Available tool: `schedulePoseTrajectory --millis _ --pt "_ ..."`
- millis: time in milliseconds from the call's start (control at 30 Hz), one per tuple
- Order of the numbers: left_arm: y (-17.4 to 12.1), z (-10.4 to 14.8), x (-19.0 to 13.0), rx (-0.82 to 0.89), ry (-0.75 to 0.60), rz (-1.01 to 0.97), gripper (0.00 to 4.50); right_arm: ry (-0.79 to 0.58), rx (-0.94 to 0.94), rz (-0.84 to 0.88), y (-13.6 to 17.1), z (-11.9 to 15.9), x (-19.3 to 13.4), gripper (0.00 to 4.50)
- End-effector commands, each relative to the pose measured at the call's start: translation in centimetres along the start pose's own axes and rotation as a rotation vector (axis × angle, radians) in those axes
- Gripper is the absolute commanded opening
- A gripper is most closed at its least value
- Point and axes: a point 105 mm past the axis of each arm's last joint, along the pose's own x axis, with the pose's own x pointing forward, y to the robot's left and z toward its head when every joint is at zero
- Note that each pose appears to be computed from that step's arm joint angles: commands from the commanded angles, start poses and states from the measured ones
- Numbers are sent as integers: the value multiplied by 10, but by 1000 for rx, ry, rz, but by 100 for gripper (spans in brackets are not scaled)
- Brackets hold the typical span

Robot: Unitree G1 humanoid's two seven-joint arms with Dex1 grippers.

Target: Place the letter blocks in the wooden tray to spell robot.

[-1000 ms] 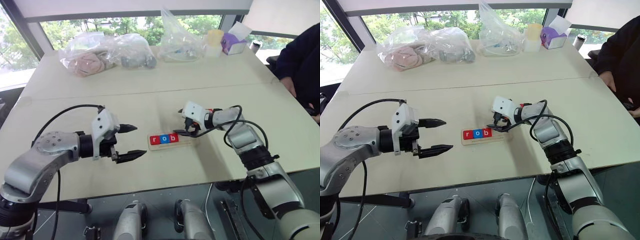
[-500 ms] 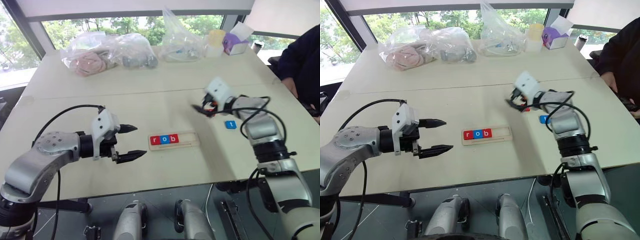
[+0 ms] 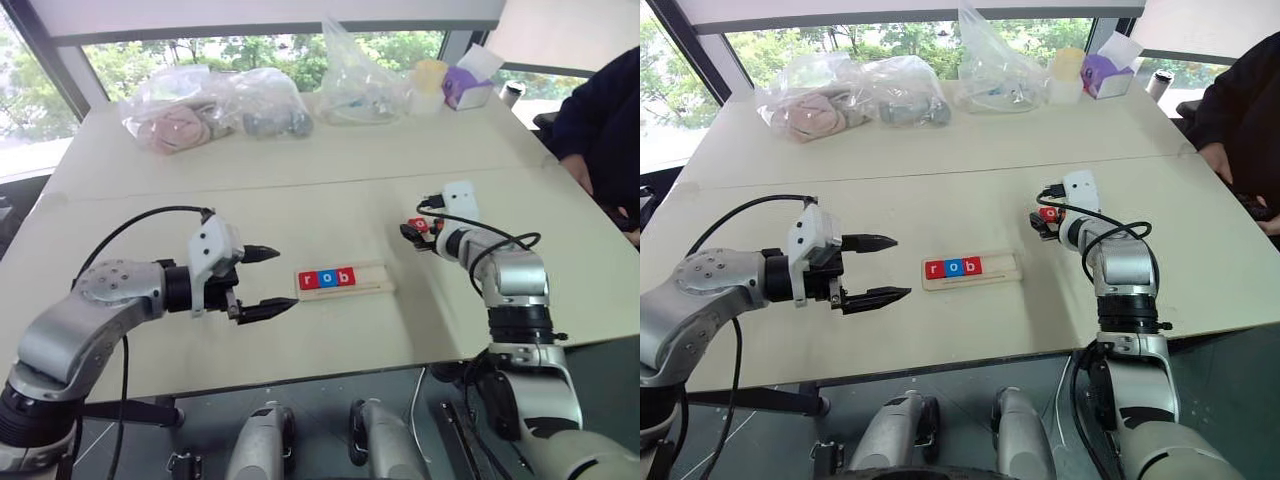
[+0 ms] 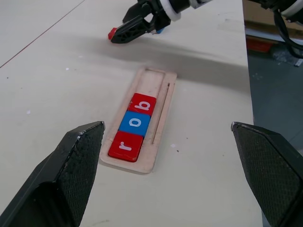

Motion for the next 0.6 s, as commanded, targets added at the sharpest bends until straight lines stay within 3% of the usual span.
schedulePoseTrajectory --millis 33,433,500,600 --pt "-1 6 -2 34 -11 0 450 -71 31 -11 1 22 -4 445" --pt "-1 6 -1 34 -12 17 450 -1 28 -17 12 3 12 445" --pt "-1 6 -1 33 -13 19 450 8 29 -23 12 1 15 366" --pt "-2 5 -1 30 -14 19 450 17 20 -34 12 1 16 208"
